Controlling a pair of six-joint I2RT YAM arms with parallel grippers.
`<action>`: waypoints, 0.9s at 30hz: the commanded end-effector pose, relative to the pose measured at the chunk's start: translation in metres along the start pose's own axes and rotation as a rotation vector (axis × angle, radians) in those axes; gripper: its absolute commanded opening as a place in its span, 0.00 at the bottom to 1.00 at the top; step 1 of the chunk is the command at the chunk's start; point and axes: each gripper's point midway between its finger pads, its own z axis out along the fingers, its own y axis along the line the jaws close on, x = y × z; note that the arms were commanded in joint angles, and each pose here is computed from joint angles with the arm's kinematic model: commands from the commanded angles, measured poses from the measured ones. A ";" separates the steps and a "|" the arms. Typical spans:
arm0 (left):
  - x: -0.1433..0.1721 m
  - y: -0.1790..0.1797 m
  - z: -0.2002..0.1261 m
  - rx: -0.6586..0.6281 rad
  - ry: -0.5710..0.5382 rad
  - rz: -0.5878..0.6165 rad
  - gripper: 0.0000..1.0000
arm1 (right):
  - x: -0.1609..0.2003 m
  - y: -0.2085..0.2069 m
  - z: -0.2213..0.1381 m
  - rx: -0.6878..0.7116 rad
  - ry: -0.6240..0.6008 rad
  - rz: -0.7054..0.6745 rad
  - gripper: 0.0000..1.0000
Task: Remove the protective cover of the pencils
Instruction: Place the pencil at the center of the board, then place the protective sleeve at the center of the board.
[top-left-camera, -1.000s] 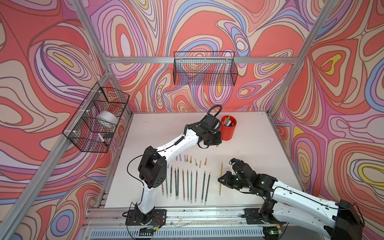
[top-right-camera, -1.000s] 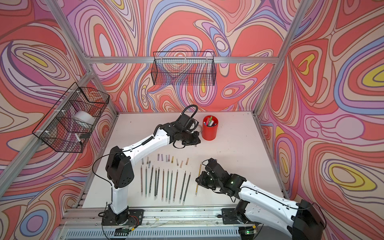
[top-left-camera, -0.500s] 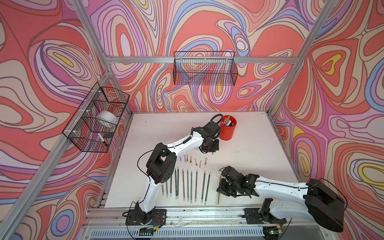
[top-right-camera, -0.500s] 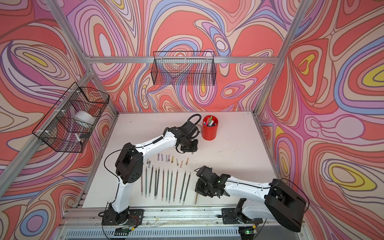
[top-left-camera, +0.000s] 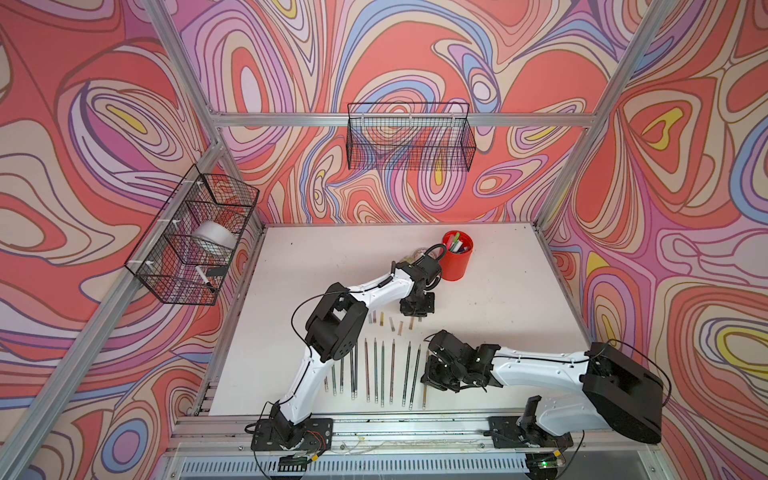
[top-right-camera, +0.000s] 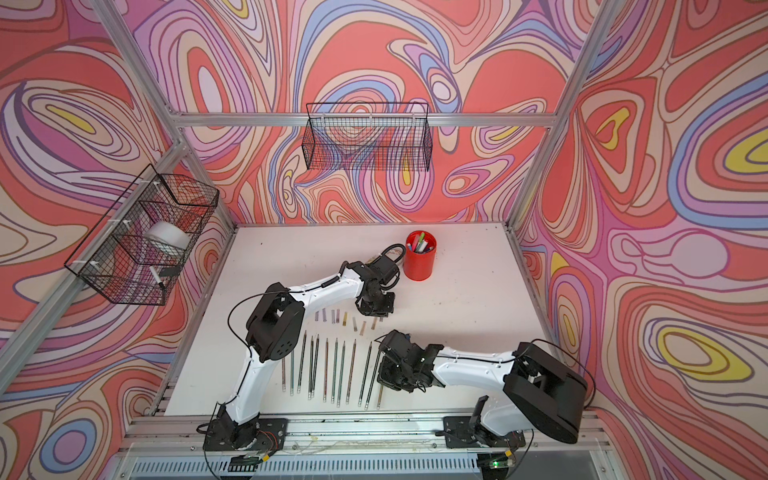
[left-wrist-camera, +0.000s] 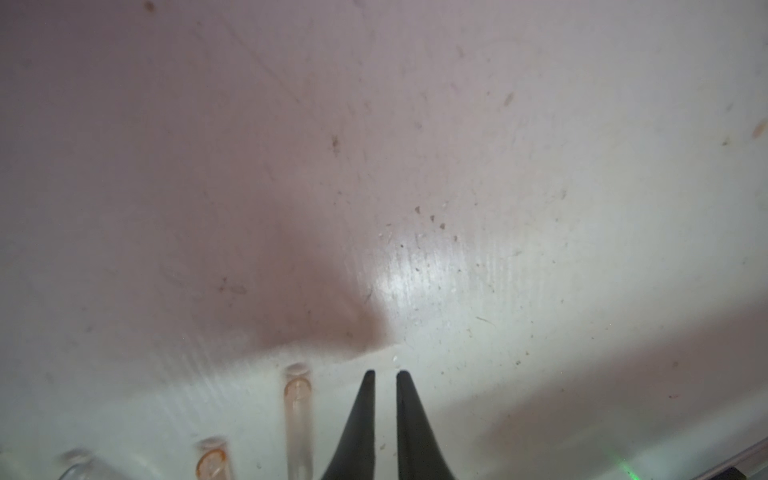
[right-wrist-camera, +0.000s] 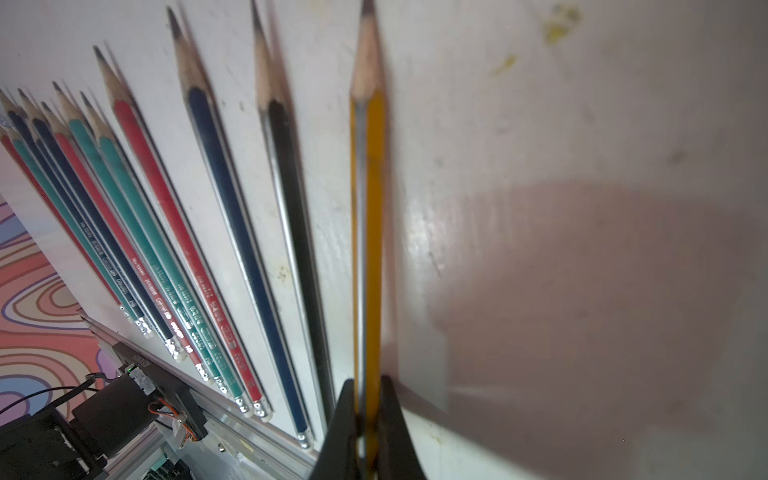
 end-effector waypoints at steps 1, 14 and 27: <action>0.005 0.007 0.003 -0.059 0.025 -0.010 0.00 | 0.002 -0.018 0.002 0.089 0.000 0.025 0.02; 0.010 0.008 0.011 -0.097 0.068 -0.004 0.07 | -0.004 -0.026 -0.008 0.156 -0.046 0.042 0.19; 0.009 0.006 0.009 -0.105 0.080 0.009 0.13 | -0.007 -0.025 -0.006 0.188 -0.048 0.048 0.16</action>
